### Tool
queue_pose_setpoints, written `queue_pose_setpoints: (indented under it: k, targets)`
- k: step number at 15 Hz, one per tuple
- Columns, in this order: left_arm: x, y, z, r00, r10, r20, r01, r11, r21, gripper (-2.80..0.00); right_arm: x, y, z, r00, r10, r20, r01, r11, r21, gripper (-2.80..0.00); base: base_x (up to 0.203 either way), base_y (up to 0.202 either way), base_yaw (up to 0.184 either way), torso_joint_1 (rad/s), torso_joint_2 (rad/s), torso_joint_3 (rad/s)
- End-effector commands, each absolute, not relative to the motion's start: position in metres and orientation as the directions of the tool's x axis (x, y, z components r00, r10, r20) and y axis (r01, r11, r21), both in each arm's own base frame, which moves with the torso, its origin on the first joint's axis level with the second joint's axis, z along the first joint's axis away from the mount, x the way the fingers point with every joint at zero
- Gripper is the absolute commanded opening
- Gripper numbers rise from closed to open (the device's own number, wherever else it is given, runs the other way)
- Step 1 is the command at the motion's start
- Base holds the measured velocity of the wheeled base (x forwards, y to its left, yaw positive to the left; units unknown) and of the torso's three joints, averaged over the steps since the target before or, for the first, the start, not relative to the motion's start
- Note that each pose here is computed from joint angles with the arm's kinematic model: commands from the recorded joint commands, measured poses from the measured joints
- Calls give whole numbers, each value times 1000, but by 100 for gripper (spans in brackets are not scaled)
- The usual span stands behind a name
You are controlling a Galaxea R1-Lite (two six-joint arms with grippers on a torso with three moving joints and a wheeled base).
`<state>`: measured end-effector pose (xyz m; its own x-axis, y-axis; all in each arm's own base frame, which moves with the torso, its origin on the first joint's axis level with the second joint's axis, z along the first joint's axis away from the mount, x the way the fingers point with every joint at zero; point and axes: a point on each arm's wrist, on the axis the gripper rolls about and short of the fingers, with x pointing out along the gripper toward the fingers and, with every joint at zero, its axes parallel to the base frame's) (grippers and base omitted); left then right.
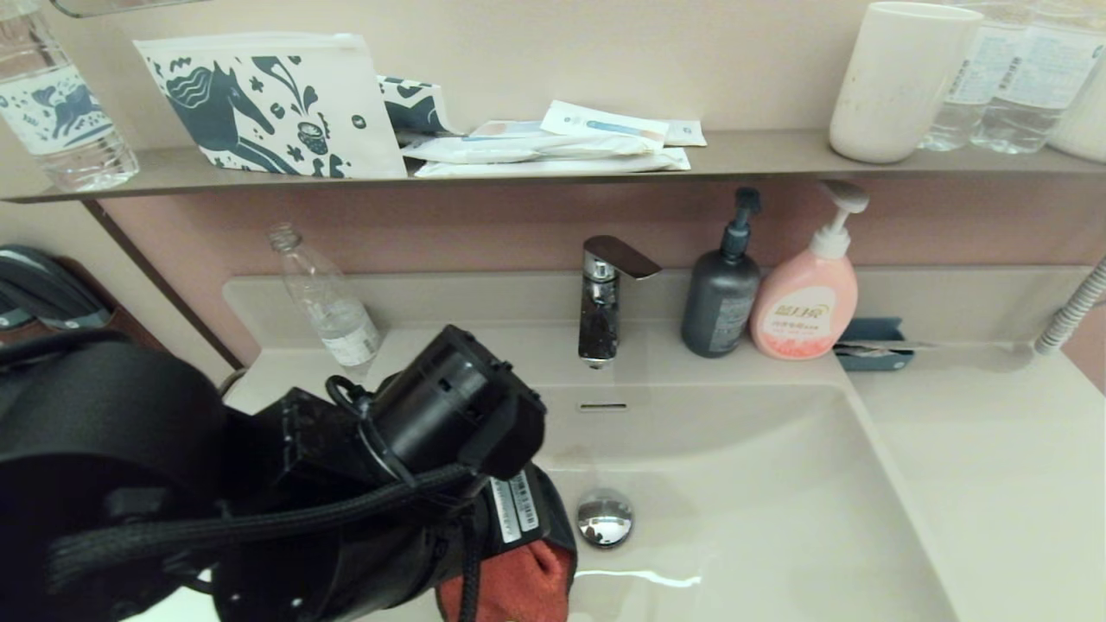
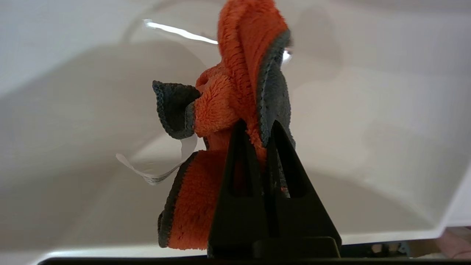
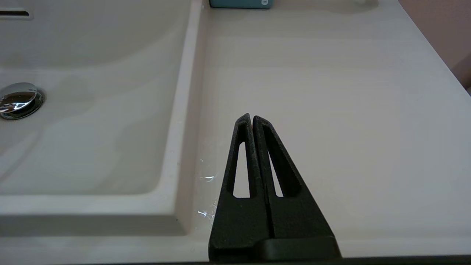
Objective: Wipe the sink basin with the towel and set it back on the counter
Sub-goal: Wipe the sink
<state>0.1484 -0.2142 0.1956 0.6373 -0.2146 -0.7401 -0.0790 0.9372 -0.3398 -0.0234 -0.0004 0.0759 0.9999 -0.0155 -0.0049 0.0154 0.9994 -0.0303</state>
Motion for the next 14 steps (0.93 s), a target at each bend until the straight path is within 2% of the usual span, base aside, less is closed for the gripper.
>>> queue_pose_setpoints:
  k: [1, 10, 14]
  targets:
    - [149, -248, 189, 627, -224, -746, -40, 947, -318, -280, -23, 0, 76, 1000, -15, -6, 15, 999, -31, -280, 0, 0, 0, 0, 0, 0]
    - [143, -349, 148, 577, -238, -781, 38, 963, -266, -280, -23, 0, 76, 1000, -15, -6, 15, 999, -31, -280, 0, 0, 0, 0, 0, 0]
    - [127, -374, 140, 562, -277, -779, 147, 961, -235, -280, -23, 0, 76, 1000, -15, -6, 15, 999, -31, -280, 0, 0, 0, 0, 0, 0]
